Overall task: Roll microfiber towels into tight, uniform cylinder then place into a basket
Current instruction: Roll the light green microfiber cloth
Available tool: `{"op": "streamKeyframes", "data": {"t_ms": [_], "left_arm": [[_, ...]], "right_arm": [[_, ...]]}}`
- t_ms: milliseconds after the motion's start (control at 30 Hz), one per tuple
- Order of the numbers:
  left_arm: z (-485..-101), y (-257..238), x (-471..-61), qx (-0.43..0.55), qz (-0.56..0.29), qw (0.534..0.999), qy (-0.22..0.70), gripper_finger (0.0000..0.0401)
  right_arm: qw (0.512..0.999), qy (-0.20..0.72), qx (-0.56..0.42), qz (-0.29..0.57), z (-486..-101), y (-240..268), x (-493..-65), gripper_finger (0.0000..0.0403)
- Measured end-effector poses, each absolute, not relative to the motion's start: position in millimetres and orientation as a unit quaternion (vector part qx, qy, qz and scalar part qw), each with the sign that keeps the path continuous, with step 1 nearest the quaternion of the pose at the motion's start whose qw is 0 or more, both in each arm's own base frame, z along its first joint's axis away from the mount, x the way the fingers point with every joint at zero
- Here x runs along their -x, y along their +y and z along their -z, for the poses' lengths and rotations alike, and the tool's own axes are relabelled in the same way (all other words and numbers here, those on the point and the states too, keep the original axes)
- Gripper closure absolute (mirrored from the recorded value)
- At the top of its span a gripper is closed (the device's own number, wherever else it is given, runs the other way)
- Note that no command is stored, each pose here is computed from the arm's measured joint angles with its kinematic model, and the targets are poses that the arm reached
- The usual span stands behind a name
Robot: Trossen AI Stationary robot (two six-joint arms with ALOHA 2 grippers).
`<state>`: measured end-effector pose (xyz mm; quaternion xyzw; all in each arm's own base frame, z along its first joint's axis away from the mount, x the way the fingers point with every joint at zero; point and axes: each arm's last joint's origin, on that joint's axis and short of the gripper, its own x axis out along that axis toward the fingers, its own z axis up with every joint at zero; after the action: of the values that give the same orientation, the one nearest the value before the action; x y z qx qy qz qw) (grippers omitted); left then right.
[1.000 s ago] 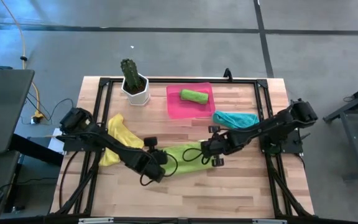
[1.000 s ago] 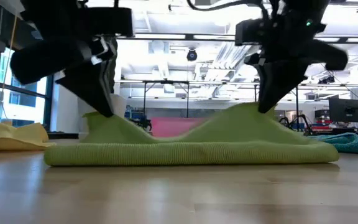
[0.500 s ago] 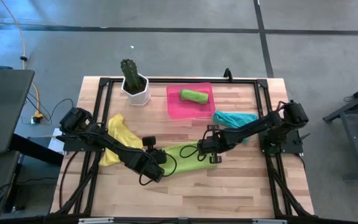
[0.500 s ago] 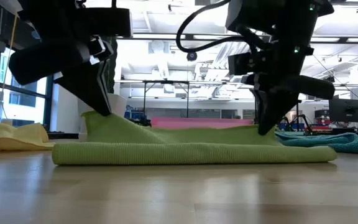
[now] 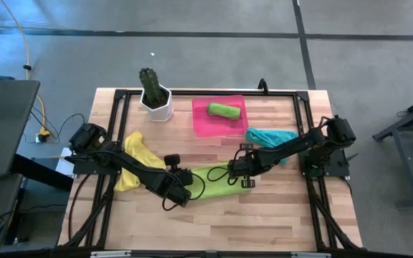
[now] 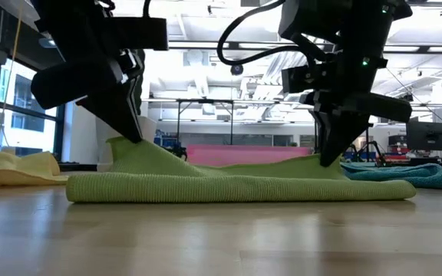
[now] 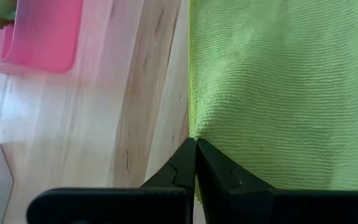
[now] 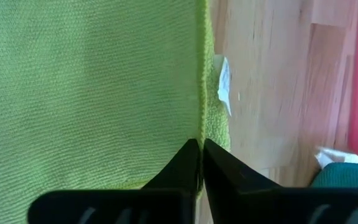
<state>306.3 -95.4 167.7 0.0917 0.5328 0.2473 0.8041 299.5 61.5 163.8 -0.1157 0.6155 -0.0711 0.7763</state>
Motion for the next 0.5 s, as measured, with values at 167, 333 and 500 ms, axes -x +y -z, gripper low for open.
{"op": "streamKeyframes", "data": {"t_ms": [167,333,500], "left_arm": [[-167.7,-95.2,-306.4,-0.088,-0.249,0.805,0.532,0.0397],[-167.6,-95.4,-306.4,-0.085,-0.246,0.804,0.534,0.0396],[-167.6,-94.8,-306.6,-0.085,-0.247,0.804,0.534,0.0396]], "right_arm": [[0.775,0.616,0.123,0.071,-163.8,61.4,-299.4,0.0347],[0.765,0.624,0.145,0.066,-171.4,60.9,-300.7,0.0300],[0.771,0.620,0.113,0.087,-191.3,62.9,-307.9,0.0289]]}}
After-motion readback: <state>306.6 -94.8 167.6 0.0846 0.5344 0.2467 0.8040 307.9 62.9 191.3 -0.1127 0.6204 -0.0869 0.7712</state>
